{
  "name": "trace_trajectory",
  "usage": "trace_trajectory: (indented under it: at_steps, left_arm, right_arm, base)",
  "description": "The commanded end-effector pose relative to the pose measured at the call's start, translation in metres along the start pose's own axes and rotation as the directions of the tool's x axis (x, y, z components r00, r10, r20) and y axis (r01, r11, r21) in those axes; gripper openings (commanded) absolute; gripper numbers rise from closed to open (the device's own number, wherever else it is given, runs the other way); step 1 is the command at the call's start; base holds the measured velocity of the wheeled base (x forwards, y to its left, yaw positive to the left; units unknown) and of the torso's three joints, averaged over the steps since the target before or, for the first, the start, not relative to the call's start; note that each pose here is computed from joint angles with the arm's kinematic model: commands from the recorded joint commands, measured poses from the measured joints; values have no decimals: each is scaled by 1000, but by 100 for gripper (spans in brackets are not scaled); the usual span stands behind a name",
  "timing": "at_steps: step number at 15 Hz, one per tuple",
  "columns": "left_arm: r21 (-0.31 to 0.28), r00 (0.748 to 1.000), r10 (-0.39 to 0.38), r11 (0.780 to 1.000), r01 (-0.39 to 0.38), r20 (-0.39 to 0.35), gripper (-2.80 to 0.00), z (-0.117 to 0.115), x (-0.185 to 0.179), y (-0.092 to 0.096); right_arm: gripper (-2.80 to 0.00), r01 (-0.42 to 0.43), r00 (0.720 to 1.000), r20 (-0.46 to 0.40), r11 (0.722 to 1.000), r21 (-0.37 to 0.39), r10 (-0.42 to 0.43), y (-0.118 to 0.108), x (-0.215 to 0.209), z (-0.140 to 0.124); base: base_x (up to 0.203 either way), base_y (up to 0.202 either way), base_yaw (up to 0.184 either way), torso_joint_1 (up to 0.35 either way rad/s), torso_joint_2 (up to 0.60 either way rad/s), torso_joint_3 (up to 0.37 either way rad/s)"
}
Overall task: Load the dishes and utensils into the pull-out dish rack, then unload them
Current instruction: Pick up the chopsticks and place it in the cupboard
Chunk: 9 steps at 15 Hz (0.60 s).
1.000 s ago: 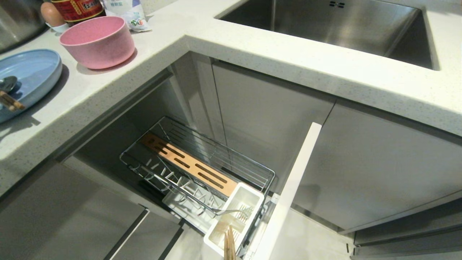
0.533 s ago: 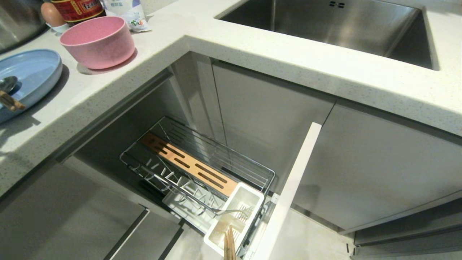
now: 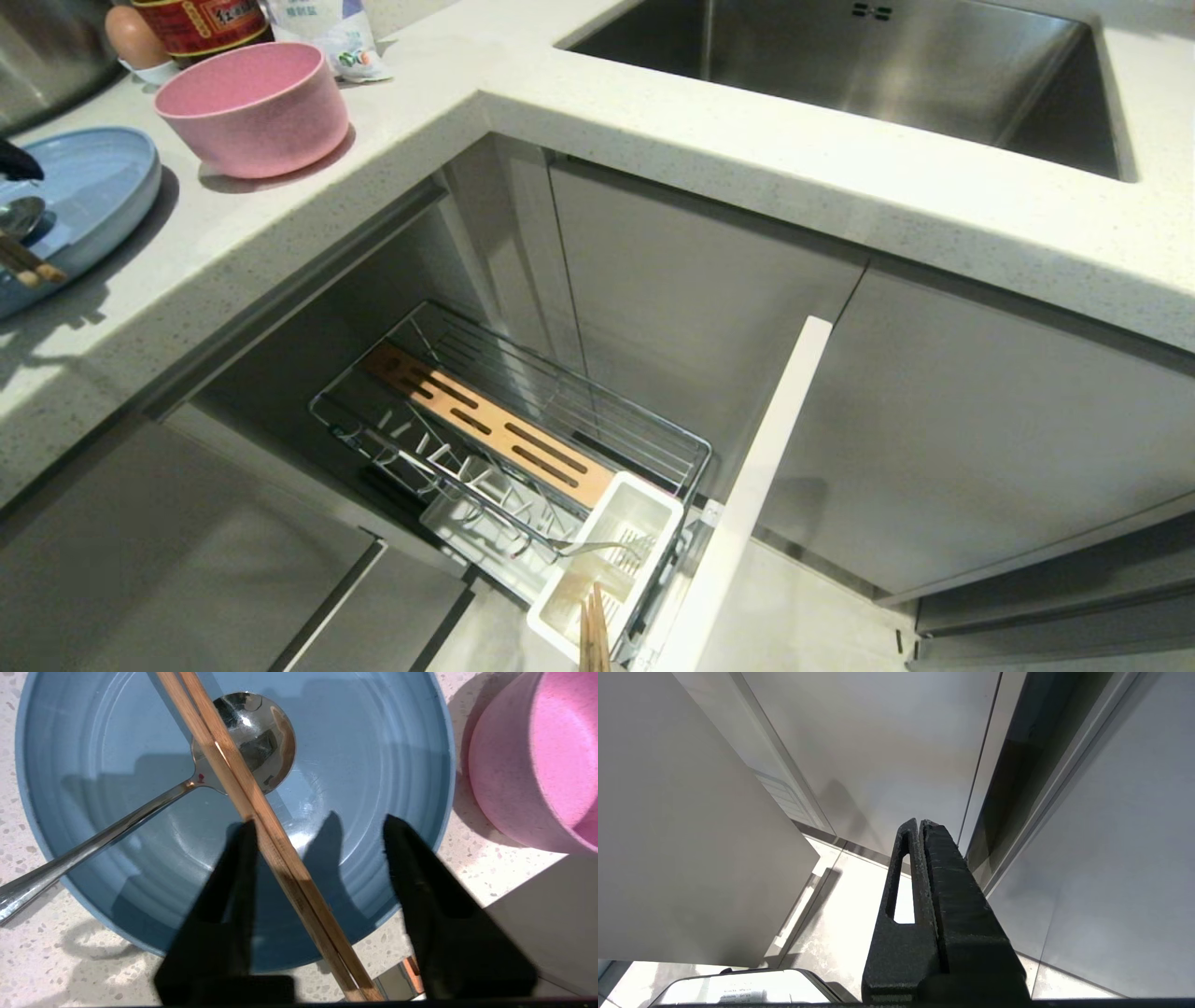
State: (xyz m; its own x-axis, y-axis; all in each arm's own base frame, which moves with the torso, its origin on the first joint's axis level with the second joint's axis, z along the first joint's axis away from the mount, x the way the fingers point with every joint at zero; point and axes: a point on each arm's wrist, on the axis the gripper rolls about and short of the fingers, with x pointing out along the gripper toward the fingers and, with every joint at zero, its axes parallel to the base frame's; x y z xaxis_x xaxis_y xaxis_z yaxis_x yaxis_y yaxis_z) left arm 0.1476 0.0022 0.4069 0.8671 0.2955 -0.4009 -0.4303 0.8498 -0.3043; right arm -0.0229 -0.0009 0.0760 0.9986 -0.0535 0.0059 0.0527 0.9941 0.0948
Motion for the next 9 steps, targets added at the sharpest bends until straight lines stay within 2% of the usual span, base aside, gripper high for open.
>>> trace_trajectory:
  at_steps: [1,9]
  left_arm:
    - [7,1000,24,1000,-24,-17,0,-2,1,1]
    - [17,997,62,998,-61,-50,0,-4,20,-5]
  right_arm:
    - [-280,1,1000,3,1000,1,-1,0,0,0]
    - [-280,0,1000,4,1000,1,0,0,0,0]
  base:
    - [0,0,0,0,0,0]
    - [0,0,0,0,0,0]
